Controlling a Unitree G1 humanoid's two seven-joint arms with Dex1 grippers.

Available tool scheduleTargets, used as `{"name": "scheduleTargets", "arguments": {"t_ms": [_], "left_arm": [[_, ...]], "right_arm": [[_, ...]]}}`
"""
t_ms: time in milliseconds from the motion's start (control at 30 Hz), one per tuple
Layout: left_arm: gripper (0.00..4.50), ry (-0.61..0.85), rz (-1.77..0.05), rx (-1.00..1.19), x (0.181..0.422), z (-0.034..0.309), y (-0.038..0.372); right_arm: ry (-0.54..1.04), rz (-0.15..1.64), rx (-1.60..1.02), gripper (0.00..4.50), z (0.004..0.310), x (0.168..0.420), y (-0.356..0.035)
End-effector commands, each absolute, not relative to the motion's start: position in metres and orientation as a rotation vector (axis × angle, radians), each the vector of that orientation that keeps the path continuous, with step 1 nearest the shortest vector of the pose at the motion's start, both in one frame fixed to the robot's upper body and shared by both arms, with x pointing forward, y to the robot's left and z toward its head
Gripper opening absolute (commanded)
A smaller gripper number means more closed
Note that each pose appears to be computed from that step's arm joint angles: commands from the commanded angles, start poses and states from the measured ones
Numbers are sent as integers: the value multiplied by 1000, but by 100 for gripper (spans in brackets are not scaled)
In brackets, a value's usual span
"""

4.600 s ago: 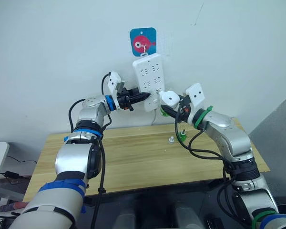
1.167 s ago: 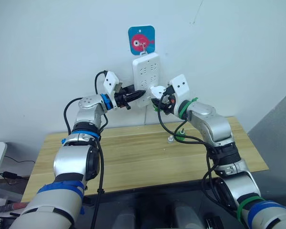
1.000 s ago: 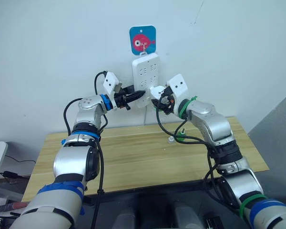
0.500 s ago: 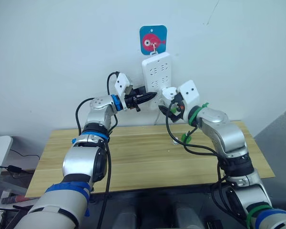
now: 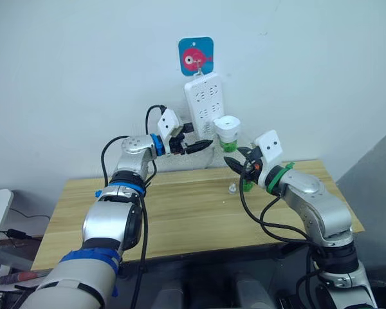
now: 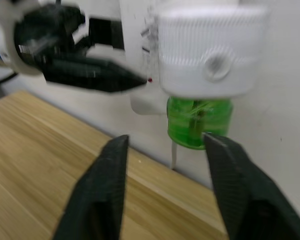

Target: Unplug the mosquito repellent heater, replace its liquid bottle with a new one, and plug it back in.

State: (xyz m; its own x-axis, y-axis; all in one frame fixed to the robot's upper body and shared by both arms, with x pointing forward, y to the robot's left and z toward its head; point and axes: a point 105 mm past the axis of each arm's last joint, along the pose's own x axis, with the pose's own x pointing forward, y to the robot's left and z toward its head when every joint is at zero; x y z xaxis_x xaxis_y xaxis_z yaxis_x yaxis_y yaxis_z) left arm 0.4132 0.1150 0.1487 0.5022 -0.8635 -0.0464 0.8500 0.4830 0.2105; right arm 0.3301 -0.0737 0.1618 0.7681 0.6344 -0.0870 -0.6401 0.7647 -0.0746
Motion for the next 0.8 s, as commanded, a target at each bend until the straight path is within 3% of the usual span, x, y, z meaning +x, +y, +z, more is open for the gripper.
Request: {"name": "scheduleTargets", "arguments": {"t_ms": [33, 100, 133, 267, 400, 600, 800], "left_arm": [[450, -111, -1003, 249, 408, 151, 137], [450, -101, -989, 244, 400, 142, 149], [450, -94, -982, 232, 395, 137, 154], [450, -111, -963, 169, 369, 127, 163], [450, -193, -965, 72, 339, 144, 138], [450, -220, -959, 25, 316, 164, 119], [450, -211, -952, 11, 311, 172, 117]], "right_arm": [[-4, 719, -83, 97, 170, 328, -66], [-9, 725, -68, 17, 168, 328, -63], [-9, 724, -63, 4, 166, 328, -62], [-19, 745, -53, 4, 161, 326, -56], [-36, 748, -69, 4, 158, 333, -48], [-68, 746, -65, 4, 164, 343, -41], [-81, 712, -72, 4, 166, 353, -42]]}}
